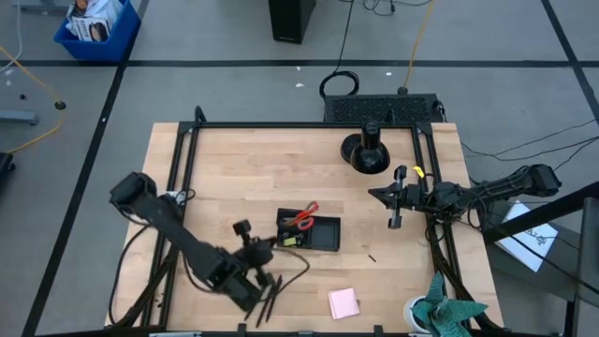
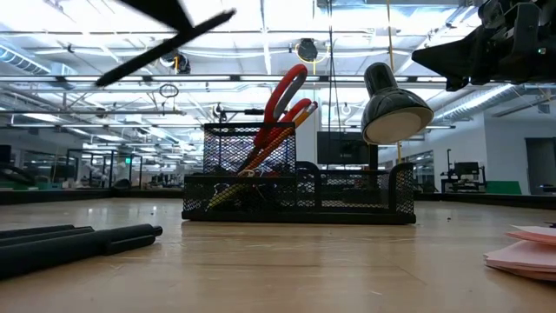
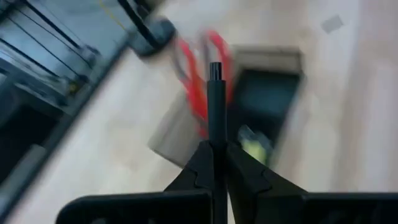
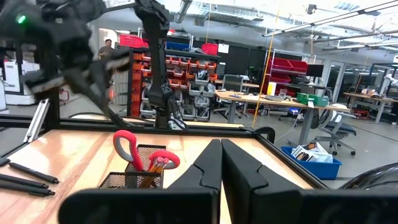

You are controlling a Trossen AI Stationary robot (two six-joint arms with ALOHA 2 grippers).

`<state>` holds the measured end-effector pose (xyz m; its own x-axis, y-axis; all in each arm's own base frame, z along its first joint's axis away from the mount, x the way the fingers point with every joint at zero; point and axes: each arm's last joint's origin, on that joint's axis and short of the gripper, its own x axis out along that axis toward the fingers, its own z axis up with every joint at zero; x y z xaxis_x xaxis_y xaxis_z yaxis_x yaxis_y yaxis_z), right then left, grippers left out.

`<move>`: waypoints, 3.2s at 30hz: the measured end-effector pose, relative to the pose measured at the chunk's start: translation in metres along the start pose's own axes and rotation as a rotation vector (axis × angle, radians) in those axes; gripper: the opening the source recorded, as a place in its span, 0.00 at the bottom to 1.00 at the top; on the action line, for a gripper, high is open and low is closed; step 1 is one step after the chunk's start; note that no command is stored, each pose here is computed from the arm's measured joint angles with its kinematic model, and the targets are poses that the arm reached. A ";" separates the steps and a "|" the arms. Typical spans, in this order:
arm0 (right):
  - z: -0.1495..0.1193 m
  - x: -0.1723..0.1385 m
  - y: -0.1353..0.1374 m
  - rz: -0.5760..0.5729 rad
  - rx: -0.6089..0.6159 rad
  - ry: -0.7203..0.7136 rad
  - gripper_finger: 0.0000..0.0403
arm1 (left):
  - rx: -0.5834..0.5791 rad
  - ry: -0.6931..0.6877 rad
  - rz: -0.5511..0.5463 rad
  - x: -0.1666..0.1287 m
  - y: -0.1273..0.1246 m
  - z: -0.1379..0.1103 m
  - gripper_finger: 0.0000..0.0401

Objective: Pick and place office supplies into organizer
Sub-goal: Put the black pen into the black desk organizer

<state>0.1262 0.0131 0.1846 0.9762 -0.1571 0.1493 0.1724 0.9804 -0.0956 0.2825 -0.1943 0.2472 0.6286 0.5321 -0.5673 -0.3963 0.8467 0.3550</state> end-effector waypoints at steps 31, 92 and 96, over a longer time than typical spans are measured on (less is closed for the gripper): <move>0.001 0.000 0.000 -0.007 -0.009 -0.011 0.00 | -0.092 -0.624 -0.421 0.108 0.122 -0.009 0.02; 0.001 0.000 0.000 -0.006 0.004 -0.013 0.00 | -0.102 -0.418 -0.363 0.112 0.102 -0.029 0.26; 0.001 0.000 0.000 -0.005 0.003 -0.008 0.00 | -0.176 -0.301 -0.323 0.079 0.107 -0.026 0.26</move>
<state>0.1261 0.0130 0.1854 0.9742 -0.1611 0.1581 0.1770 0.9799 -0.0921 0.2719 -0.0619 0.2211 0.8942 0.2402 -0.3777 -0.2393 0.9697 0.0499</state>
